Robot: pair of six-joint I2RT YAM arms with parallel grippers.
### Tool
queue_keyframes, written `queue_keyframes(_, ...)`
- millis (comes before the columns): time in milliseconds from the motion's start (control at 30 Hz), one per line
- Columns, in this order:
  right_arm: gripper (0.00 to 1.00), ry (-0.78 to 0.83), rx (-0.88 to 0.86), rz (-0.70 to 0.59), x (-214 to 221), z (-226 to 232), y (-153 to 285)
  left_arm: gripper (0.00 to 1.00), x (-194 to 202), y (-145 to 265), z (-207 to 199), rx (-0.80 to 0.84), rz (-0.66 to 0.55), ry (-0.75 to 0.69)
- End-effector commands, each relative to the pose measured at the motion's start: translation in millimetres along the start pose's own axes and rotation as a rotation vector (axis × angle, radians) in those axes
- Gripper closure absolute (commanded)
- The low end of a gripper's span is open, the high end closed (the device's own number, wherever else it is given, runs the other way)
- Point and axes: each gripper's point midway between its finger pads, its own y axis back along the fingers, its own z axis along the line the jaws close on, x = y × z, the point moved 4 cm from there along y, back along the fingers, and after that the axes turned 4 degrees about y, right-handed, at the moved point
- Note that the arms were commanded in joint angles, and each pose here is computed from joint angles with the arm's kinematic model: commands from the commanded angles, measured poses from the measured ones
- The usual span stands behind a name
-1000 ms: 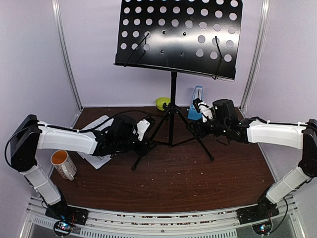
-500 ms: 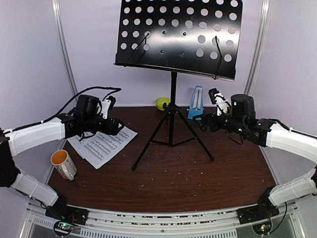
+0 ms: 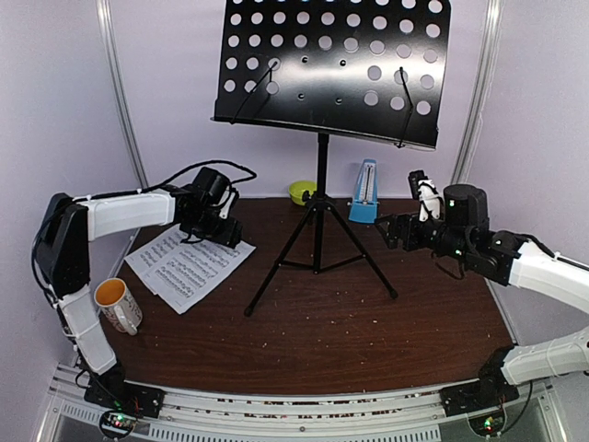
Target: Set up the instrument practice props
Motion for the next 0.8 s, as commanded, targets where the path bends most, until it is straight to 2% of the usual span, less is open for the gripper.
queue_keyframes(0,0.05,-0.033,0.049,0.004,5.2,-6.6,5.7,0.31,-14.1,-15.3,-8.4,-0.093,0.033,-0.032)
queue_keyframes(133,0.05,-0.035,0.058,0.01,8.1,-7.9,7.6,0.29,-19.8,-30.6,-27.5,-0.121,0.063,-0.109)
queue_keyframes(367,0.05,-0.035,0.058,0.018,12.8,-8.6,8.3,0.29,-17.2,-55.4,-29.5,-0.297,0.154,-0.145)
queue_keyframes(767,0.05,-0.042,0.05,0.031,19.6,-8.8,10.6,0.3,-15.0,-88.2,-44.4,-0.39,0.186,-0.232)
